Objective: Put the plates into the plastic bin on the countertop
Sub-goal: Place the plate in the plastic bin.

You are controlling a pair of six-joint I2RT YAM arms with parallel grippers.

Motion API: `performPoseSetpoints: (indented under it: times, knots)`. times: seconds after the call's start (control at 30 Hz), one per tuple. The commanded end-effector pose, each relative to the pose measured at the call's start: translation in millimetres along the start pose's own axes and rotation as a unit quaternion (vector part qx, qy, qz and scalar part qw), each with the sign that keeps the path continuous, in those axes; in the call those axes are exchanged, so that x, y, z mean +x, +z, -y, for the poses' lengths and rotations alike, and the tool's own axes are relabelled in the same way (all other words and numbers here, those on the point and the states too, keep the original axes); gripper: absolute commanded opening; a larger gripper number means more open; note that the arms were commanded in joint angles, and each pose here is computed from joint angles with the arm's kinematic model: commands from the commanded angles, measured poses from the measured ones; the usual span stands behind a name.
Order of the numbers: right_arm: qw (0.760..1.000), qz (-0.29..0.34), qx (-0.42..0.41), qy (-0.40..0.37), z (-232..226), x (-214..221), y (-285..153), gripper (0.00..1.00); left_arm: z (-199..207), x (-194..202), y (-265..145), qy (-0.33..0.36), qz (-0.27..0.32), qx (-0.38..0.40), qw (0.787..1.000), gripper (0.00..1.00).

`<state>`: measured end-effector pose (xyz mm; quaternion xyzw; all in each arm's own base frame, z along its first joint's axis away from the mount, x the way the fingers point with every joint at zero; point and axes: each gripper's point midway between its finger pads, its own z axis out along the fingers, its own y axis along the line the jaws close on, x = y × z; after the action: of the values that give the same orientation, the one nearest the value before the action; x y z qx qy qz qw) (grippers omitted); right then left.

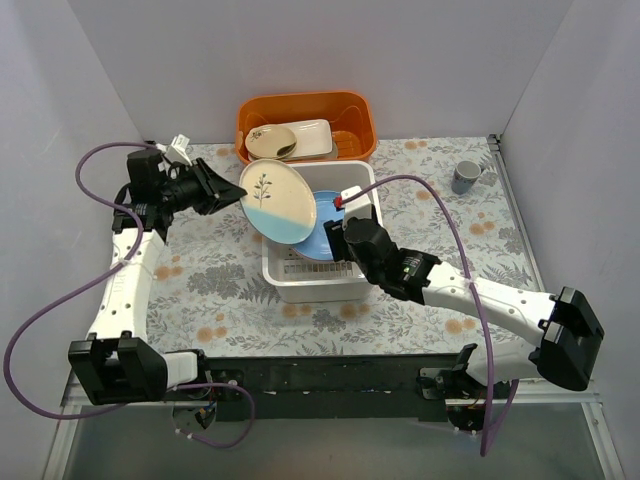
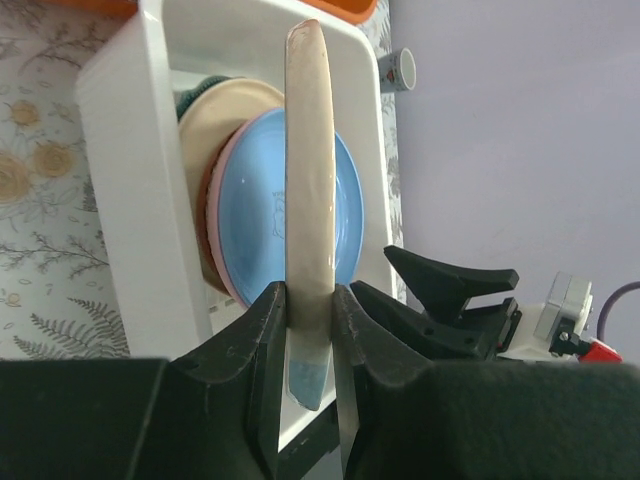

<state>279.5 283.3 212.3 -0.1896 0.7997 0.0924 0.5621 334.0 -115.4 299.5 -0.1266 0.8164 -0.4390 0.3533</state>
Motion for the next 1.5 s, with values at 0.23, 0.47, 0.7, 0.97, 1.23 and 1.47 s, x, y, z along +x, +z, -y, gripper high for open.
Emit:
performPoseSetpoints:
  times: [0.23,0.47,0.7,0.97,1.23,1.47]
  knots:
    - [1.0,0.011,0.024,0.012,14.3,-4.8,-6.9,0.69,35.4,22.4,29.6,0.024,-0.023,0.068,0.997,0.0]
    - [0.999,0.014,0.033,0.017,22.1,-4.2,-11.5,0.7,37.9,40.2,51.8,0.026,-0.047,0.068,0.996,0.0]
    - [0.999,0.006,0.035,0.018,25.2,2.2,-10.1,0.7,31.4,55.7,66.6,0.022,-0.068,0.059,0.996,0.0]
    - [0.999,-0.002,0.032,0.016,23.9,5.9,-6.8,0.7,5.1,85.2,86.0,0.009,-0.115,0.035,0.993,0.0]
    - [0.999,-0.013,0.026,0.017,21.9,14.0,-5.4,0.7,-33.6,88.3,96.4,0.031,-0.119,-0.053,0.991,0.06]
    - [0.999,-0.016,0.026,0.017,21.5,15.7,-3.6,0.7,-35.7,69.2,86.4,0.07,-0.095,-0.101,0.988,0.62]
